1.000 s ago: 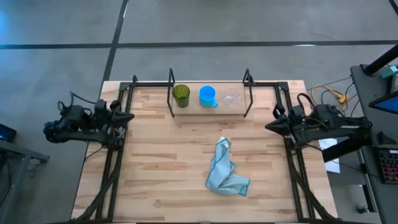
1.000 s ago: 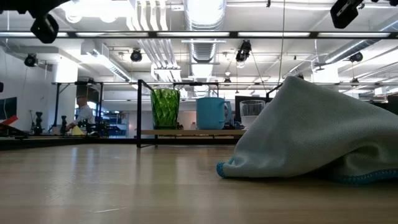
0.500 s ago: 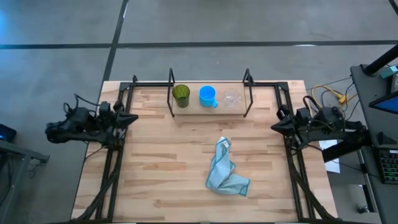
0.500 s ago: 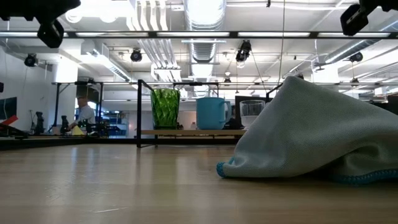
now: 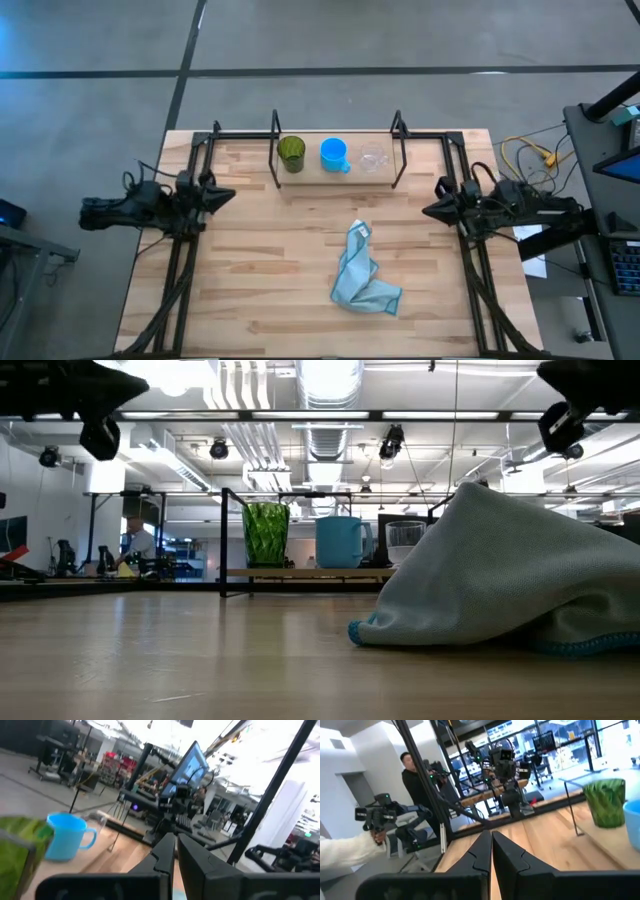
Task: Stack small to large cups/mugs on shelf
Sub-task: Return to Home Position
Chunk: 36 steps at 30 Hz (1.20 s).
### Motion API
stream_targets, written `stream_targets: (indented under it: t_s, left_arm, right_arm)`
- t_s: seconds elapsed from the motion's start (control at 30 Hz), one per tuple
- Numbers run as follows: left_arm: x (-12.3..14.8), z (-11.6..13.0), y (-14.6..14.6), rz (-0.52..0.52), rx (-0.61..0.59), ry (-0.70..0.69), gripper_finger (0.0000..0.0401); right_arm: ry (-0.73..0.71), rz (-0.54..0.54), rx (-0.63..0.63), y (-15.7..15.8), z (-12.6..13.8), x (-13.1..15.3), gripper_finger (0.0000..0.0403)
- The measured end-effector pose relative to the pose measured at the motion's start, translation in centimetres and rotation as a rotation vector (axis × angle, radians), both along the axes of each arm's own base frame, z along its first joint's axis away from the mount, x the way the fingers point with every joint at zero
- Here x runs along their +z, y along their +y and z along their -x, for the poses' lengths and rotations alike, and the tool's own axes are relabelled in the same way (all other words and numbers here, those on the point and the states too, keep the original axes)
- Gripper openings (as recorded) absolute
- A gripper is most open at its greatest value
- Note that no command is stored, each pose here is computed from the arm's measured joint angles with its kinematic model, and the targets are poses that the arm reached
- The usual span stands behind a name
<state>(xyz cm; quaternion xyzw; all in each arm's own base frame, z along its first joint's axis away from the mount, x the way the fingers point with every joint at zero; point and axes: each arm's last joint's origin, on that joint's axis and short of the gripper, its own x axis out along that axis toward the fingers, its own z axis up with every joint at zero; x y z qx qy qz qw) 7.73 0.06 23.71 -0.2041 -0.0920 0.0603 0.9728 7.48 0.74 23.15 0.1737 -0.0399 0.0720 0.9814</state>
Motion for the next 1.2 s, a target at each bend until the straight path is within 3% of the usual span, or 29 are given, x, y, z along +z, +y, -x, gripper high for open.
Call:
stream_targets:
  t_s: [0.3, 0.6, 1.2]
  left_arm:
    - [-2.6, -1.0, -0.1, 0.051, -0.009, 0.011, 0.0008]
    - [-6.1, -2.0, -0.2, 0.148, -0.026, 0.034, 0.0008]
    - [-7.0, -2.2, -0.3, 0.160, -0.055, 0.125, 0.0008]
  right_arm:
    - [0.094, -0.097, 0.009, 0.1, -1.3, -3.5, 0.0009]
    - [0.051, -0.147, 0.015, 0.2, -2.2, -5.9, 0.0009]
    - [0.110, -0.175, -0.005, 0.1, -2.2, -6.4, 0.0009]
